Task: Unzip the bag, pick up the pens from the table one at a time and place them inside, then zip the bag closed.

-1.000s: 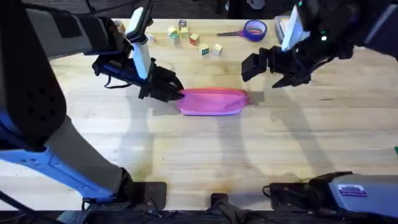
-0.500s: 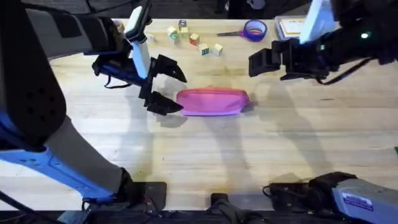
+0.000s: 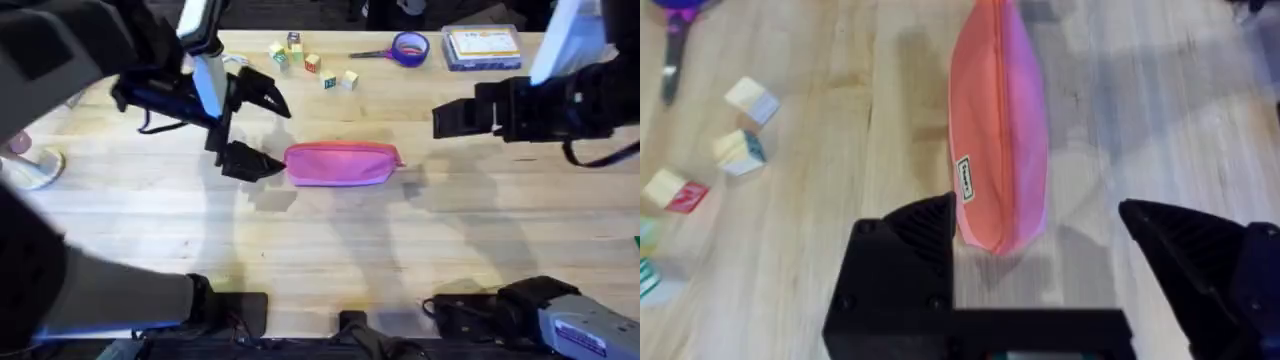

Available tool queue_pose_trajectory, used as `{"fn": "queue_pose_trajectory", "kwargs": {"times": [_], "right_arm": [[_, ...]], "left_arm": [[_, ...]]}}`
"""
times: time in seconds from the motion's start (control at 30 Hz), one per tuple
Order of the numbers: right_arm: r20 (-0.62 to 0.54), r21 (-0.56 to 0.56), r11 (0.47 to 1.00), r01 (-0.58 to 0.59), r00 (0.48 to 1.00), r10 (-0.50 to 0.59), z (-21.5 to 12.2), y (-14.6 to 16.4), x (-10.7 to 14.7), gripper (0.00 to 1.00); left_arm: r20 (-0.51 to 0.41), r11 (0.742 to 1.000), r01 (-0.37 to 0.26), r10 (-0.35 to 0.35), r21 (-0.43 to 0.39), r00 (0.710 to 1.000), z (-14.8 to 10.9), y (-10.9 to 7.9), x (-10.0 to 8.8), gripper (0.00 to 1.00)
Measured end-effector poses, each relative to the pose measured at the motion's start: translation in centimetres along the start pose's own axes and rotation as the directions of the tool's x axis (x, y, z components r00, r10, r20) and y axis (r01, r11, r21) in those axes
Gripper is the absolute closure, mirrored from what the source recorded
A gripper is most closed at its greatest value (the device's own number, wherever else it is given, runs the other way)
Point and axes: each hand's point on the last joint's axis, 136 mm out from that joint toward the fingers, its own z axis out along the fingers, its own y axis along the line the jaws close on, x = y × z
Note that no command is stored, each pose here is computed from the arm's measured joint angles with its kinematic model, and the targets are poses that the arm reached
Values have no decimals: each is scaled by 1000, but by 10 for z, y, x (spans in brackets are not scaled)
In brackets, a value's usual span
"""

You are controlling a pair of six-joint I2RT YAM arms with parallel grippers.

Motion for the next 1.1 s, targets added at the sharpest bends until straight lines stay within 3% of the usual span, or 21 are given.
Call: {"fn": "queue_pose_trajectory", "kwargs": {"times": [0.17,0.2,0.33,0.57,0.83,0.87,1.1], "right_arm": [[60,1,1000,21,998,-21,-17,-1,0,3],[75,-1,1000,27,997,-27,-25,-1,4,3],[84,-2,999,34,996,-34,-36,-3,14,3],[119,-7,999,39,992,-38,-50,-3,22,3],[163,-13,999,42,986,-39,-61,-3,23,3],[171,-15,999,43,984,-40,-63,-3,24,3],[171,-15,999,43,984,-40,-63,-3,24,3]], "left_arm": [[-84,992,20,-30,-123,996,-29,-15,-29,4],[-116,981,32,-55,-193,992,-42,-24,-41,6],[-148,949,51,-102,-310,984,-61,-39,-57,5],[-121,843,98,-190,-528,974,-92,-59,-81,5],[-37,758,170,-247,-630,968,-108,-88,-98,7],[-8,742,204,-272,-639,962,-109,-95,-99,7],[15,725,257,-322,-639,947,-108,-97,-96,8]]}}
